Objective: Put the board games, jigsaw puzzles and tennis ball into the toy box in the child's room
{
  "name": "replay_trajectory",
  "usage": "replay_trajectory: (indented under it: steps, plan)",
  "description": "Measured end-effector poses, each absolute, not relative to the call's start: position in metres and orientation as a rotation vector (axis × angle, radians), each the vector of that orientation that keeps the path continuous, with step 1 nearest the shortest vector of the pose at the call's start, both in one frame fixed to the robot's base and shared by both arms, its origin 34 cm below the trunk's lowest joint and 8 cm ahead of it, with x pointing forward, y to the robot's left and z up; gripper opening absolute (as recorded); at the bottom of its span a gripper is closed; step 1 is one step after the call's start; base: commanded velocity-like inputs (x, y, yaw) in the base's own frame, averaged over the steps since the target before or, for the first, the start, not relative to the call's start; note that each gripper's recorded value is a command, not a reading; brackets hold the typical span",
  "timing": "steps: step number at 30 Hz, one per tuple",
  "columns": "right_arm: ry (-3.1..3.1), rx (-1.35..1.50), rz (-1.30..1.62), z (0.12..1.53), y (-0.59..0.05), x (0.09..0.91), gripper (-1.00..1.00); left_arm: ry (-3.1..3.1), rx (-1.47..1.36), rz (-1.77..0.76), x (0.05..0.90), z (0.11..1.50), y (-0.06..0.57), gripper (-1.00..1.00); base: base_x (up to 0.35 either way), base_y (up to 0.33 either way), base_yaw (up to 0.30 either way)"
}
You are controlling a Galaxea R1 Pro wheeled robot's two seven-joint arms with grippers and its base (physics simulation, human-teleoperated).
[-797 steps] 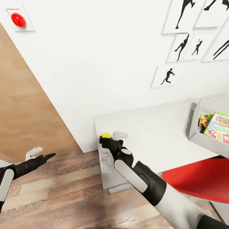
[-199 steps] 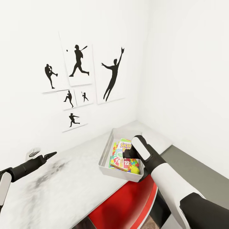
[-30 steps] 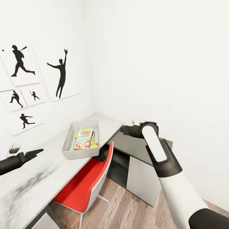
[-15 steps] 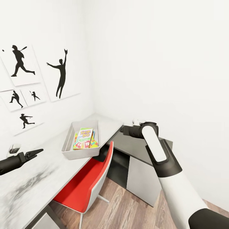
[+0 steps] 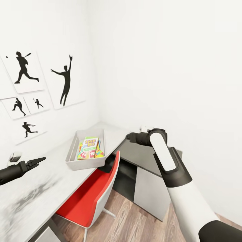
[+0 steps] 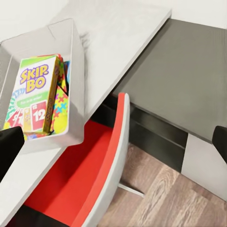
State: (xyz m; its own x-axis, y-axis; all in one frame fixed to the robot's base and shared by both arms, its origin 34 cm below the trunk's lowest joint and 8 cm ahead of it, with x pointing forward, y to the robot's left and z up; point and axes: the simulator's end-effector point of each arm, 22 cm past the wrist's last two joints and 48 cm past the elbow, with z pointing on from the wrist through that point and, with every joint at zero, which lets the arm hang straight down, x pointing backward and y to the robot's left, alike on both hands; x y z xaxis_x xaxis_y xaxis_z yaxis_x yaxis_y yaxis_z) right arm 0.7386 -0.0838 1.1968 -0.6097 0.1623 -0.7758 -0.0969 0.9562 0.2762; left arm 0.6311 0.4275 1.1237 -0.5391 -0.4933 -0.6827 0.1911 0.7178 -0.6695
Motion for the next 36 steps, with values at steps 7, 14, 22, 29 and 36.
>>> replay_trajectory:
  steps: [7,14,22,29,36]
  plan:
    - [2.186,0.041,0.368,1.204,-0.082,0.736,1.00,1.946,-0.225,-0.891,0.630,1.129,0.427,1.00,0.000,0.000,0.000]
    - [2.177,0.038,0.368,1.211,-0.081,0.733,1.00,1.935,-0.219,-0.890,0.628,1.135,0.427,1.00,-0.016,0.000,-0.006]
    - [2.170,0.035,0.369,1.215,-0.080,0.731,1.00,1.927,-0.216,-0.890,0.627,1.140,0.427,1.00,-0.188,0.000,-0.153]
    - [2.169,0.037,0.368,1.215,-0.081,0.732,1.00,1.928,-0.215,-0.890,0.627,1.139,0.427,1.00,-0.031,0.000,-0.092]
    - [2.171,0.034,0.368,1.214,-0.080,0.732,1.00,1.928,-0.215,-0.892,0.628,1.139,0.427,1.00,-0.135,0.000,-0.100]
